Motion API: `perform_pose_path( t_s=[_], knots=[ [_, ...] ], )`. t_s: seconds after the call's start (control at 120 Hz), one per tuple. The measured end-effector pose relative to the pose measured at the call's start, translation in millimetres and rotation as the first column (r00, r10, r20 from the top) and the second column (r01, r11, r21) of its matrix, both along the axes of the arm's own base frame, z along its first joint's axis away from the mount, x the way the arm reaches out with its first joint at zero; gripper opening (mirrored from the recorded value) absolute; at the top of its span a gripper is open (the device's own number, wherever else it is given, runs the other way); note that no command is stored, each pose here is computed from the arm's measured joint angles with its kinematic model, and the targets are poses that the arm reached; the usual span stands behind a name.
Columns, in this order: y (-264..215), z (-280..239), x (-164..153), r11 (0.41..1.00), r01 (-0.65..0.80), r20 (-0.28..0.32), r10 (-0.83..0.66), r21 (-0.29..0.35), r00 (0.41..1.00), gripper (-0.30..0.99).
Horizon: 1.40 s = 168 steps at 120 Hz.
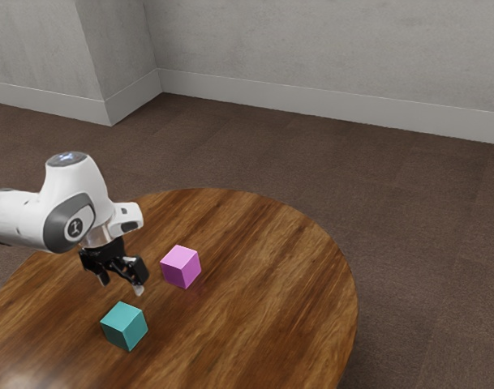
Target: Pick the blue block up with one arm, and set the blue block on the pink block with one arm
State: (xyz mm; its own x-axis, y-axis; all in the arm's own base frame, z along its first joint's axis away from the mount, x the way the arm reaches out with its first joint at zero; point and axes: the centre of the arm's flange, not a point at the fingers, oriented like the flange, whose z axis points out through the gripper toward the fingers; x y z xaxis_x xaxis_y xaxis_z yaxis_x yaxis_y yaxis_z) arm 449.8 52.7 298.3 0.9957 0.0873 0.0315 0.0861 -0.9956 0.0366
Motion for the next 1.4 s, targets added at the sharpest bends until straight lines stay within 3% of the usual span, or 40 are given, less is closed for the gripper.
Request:
perform_pose_path(
  t_s=[0.525, 1.283, 1.4],
  knots=[
    [-27, -11, -50, 0.997, 0.069, 0.001, -0.069, -0.043, 0.998, 0.69],
    [-33, -47, -55, 0.999, 0.027, -0.059, -0.029, -0.034, 0.998, 0.69],
    [-36, -44, -50, 0.999, 0.027, -0.047, -0.029, -0.029, 0.998, 0.54]
  ],
)
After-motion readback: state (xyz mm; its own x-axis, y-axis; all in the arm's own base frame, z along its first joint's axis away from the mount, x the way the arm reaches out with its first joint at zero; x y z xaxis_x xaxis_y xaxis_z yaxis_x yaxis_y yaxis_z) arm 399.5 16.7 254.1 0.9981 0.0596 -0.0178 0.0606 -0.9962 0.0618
